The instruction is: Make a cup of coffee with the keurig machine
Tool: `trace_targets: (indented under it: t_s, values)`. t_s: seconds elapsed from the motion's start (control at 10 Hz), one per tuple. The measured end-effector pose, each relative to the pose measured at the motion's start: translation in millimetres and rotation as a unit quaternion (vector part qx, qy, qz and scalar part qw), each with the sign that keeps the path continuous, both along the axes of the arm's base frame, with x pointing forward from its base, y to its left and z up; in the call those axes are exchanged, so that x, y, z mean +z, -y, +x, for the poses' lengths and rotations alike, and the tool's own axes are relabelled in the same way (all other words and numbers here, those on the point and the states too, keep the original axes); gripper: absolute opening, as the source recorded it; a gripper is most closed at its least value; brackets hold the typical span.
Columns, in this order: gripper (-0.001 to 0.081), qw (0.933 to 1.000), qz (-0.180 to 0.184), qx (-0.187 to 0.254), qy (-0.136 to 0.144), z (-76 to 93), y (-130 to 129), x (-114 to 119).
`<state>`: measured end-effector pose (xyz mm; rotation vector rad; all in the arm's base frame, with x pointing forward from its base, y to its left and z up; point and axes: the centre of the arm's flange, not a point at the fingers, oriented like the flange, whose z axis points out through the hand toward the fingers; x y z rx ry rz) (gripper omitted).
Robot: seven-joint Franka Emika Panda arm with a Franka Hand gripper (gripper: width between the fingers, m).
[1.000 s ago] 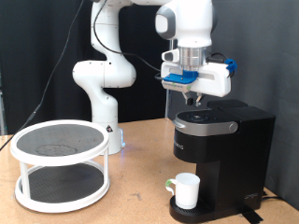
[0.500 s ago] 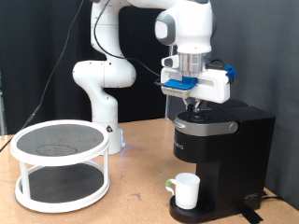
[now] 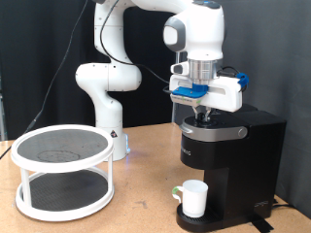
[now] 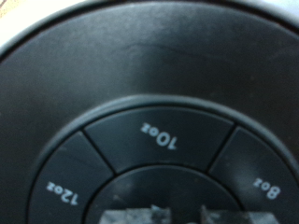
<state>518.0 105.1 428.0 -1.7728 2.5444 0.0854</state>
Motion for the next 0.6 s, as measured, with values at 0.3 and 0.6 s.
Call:
trace_targets:
  t_s: [0.3, 0.6]
  values:
    - [0.0, 1.0, 0.004, 0.0, -0.008, 3.6, -0.7, -1.1]
    - [0.0, 0.9993, 0.014, -0.002, -0.036, 7.8, 0.1, -2.1]
